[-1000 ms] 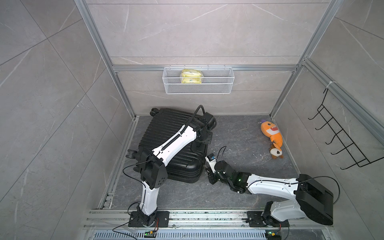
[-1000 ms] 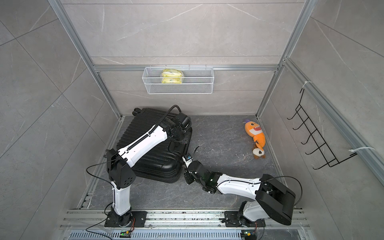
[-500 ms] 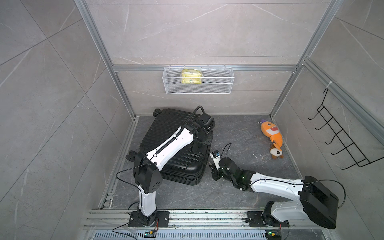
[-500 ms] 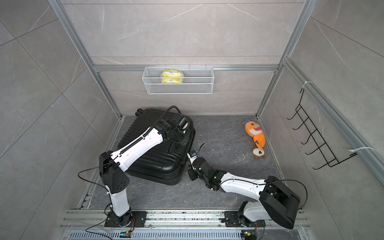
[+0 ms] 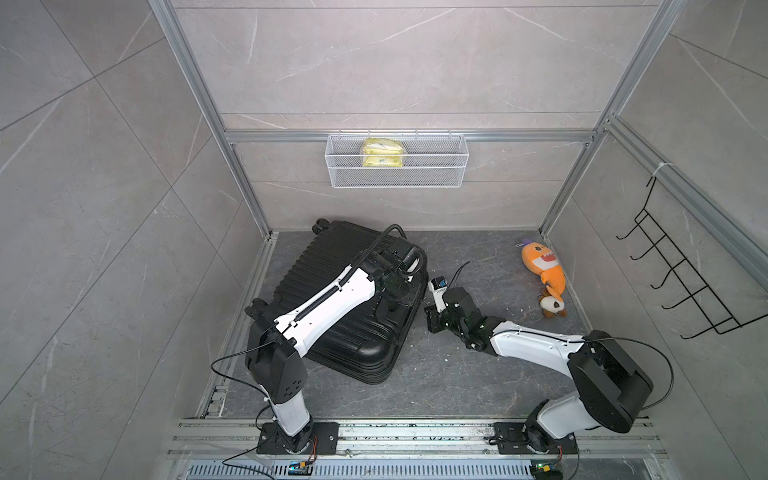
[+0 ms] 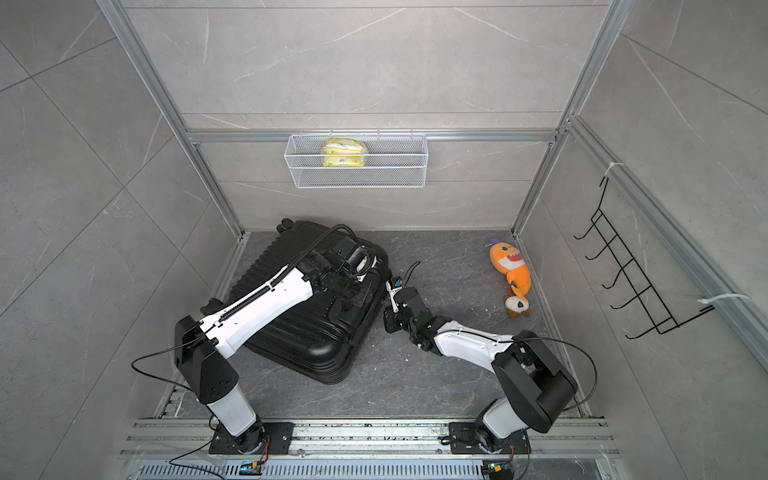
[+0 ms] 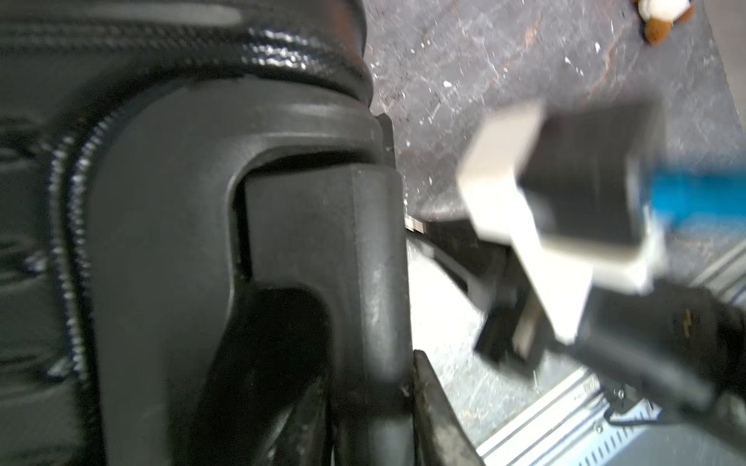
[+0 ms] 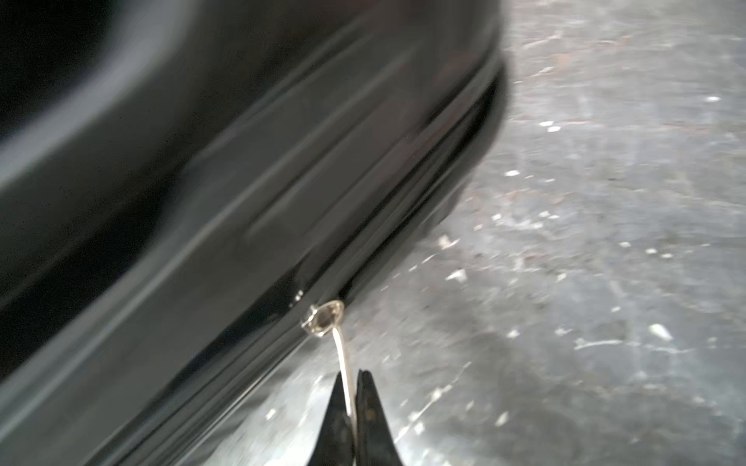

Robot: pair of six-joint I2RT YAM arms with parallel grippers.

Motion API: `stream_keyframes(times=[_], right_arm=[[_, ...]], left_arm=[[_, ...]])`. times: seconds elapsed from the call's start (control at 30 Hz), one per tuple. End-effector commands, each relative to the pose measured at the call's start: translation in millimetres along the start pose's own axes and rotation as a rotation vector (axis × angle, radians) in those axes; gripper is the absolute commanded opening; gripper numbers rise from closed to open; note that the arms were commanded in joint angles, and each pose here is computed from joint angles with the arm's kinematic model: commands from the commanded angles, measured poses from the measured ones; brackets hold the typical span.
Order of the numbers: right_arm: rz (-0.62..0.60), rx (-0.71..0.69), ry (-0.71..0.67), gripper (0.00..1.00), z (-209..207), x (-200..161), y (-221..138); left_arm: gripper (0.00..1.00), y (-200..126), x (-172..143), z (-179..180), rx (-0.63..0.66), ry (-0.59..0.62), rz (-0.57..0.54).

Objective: Close the suitcase zippers
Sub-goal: Zip the zipper on the suitcase.

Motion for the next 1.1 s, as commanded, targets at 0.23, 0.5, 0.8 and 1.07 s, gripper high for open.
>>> stream_keyframes(times=[0.23,0.5,0.8,1.07], right_arm=[[-0.049,-0.232,0.141,0.00,-70,46,22],[-0.007,-0.223,0.141,0.00,-94,66,37],[0.042,-0.171,0.225,0.00,-117,81,48],[0.076,-0.212,0.157,0.00,-120,116,40]], left_arm=[[0.00,-36,-25,-10,-0.109,0.123,0.029],[0.00,-33,-27,-15,-0.166,0.155,0.026],[0.00,-28,-37,-26,-0.287,0.213,0.040],[0.00,-26,-36,-31,-0.333,0.244,0.042]])
Point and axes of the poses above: each gripper's point midway between its finger pads, its own y axis out along the fingers, its own z axis along the line the jaws close on, x = y × z, the point moved 10 cm from there along -y, back along the fingers, and after that the axes turned 15 degrees about y, right-handed, at the moved point
